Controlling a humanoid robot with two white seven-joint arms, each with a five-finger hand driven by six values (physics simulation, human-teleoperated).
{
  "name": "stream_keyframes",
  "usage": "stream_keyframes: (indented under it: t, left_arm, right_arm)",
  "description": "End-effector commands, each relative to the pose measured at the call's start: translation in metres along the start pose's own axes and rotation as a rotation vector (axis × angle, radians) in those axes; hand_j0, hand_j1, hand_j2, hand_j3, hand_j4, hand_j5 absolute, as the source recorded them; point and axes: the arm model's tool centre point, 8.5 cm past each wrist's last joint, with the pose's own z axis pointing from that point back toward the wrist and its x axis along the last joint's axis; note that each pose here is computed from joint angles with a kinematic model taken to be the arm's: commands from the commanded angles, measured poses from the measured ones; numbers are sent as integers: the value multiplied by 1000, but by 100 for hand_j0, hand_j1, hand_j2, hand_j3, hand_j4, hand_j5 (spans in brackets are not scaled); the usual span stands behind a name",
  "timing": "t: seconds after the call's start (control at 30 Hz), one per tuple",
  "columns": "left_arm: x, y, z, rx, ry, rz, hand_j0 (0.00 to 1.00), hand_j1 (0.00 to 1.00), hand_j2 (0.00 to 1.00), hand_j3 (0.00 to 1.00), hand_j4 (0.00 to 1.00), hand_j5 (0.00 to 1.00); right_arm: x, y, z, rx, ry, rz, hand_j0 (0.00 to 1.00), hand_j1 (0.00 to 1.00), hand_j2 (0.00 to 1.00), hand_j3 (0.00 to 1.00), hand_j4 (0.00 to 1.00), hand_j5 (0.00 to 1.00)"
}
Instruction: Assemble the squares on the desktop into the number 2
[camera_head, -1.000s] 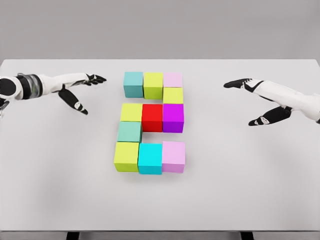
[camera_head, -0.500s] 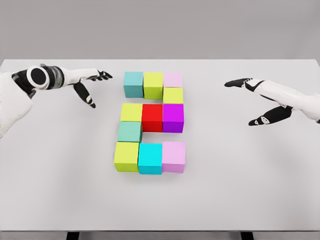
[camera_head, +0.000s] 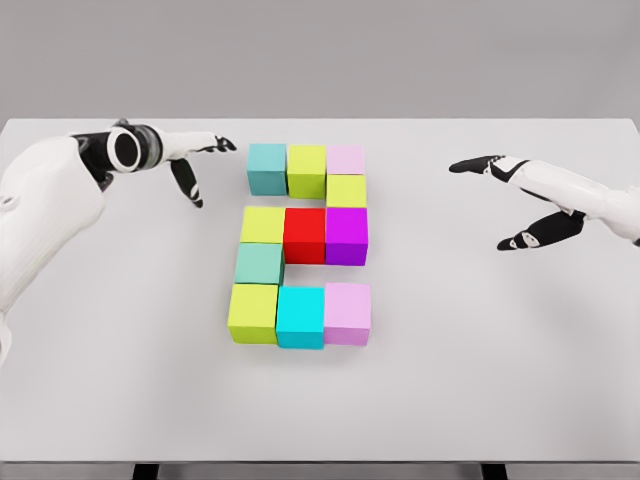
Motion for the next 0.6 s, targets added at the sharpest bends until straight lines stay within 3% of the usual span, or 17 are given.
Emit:
stream_keyframes:
  t: [0.0,0.57]
  left_arm:
    - [8,7,8,19,-31,-32,100,100,100,100,100,100]
    - [10,-8,5,-14,-41,-90,100,100,100,100,100,100]
  right_arm:
    - [0,-1,1,-5,0,-6,100,100,100,100,100,100]
    - [1,-1,0,-5,-4,-5,100,100,100,100,100,100]
